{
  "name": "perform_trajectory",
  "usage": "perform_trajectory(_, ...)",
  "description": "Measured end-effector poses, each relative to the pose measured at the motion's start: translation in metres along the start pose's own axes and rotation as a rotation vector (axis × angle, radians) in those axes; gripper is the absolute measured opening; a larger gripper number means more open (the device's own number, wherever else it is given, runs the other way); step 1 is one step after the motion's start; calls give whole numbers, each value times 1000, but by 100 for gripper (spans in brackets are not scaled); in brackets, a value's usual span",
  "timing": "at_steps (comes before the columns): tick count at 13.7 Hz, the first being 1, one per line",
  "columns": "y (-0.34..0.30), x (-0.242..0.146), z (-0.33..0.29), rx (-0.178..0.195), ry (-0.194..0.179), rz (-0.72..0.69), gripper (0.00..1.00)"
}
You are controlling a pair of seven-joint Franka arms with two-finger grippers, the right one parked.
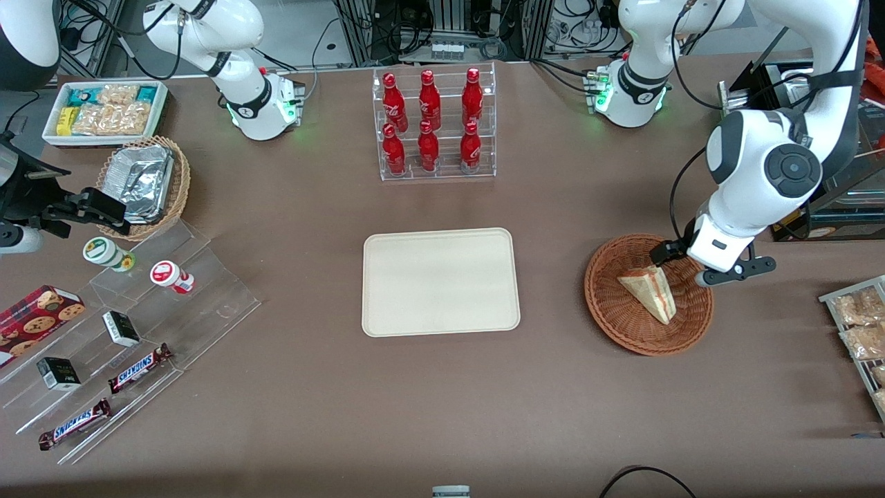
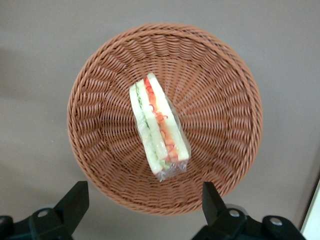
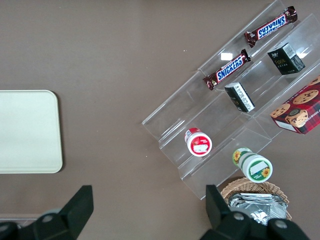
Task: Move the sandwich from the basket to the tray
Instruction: 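Lower the open left gripper and close it on the sandwich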
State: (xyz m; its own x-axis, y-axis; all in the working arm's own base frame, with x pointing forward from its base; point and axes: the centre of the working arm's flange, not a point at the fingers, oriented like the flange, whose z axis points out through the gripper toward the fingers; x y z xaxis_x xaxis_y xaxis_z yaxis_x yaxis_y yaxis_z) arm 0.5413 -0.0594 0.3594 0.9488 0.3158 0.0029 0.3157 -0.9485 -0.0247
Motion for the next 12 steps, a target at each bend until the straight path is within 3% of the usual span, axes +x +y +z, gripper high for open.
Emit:
perform_trajectory(4, 7, 6, 21, -34, 32, -334, 100)
perform_trajectory(7, 9, 8, 32, -39, 30, -402, 100)
perform_trajectory(12, 9, 7, 60, -16, -11, -434, 100)
